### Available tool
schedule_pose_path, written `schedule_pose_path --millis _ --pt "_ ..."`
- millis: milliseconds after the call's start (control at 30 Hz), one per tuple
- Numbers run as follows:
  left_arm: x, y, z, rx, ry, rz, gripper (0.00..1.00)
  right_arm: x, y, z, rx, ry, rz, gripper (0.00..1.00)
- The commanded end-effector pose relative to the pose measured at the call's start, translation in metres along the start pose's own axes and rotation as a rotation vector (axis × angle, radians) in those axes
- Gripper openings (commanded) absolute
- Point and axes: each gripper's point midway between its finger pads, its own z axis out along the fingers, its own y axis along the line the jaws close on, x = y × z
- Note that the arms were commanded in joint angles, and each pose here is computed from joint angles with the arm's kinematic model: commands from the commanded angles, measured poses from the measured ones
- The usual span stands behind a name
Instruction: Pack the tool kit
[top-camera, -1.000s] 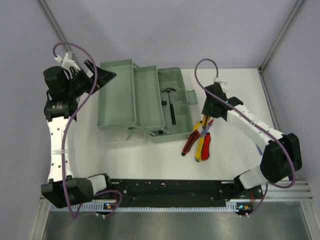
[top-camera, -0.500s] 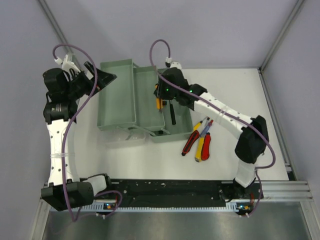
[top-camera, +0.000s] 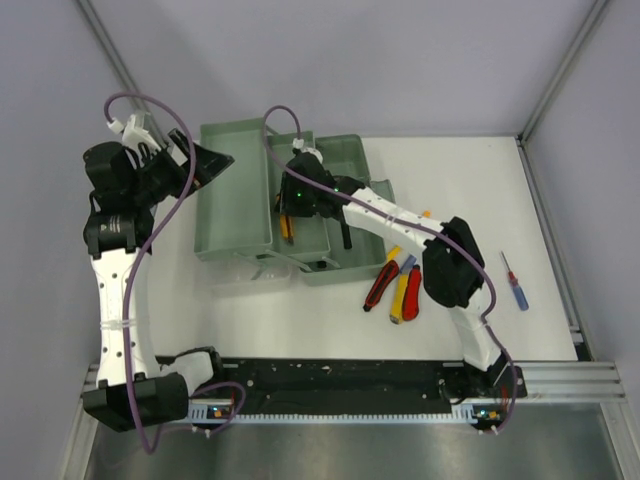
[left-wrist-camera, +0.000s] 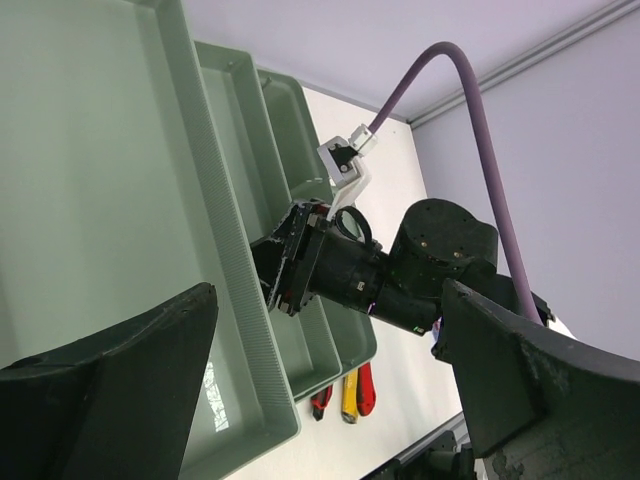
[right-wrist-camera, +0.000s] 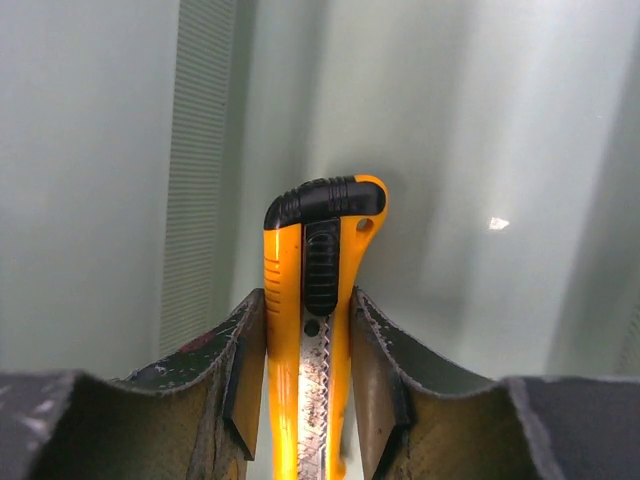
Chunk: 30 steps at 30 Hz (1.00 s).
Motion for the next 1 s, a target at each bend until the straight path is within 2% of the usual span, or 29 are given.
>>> schedule_pose_path --millis 0,167,400,500,633,733,833,967 --pt "-0.008 -0.01 -0.006 0.011 -0.028 0.056 0.96 -0.013 0.04 -0.008 -0.118 -0.014 0.065 0.41" --pt "-0.006 -0.007 -0.005 0.002 -0.023 0.057 0.96 -0.021 0.035 -0.015 -0.083 -0.049 0.065 0.53" --pt "-0.009 -0.007 -0.003 0.002 -0.026 0.061 0.96 -0.049 0.025 -0.048 -0.024 -0.16 -0.002 0.41" --pt "-0.005 -0.014 -0.001 0.036 -0.002 0.083 0.96 -0.07 0.025 -0.079 -0.008 -0.223 -0.06 0.41" --pt "0.011 -0.045 0.006 0.123 0.057 0.224 0.97 -0.094 0.015 -0.124 0.029 -0.315 -0.12 0.46" --pt "0.018 -0.049 0.014 0.13 0.088 0.246 0.97 -0.104 -0.017 -0.152 0.093 -0.347 -0.099 0.49" --pt "0.035 -0.061 0.022 0.178 0.142 0.261 0.97 -0.099 -0.068 -0.177 0.195 -0.348 -0.058 0.52" --pt "0.056 -0.074 0.033 0.23 0.201 0.312 0.97 -0.072 -0.146 -0.21 0.377 -0.33 -0.023 0.59"
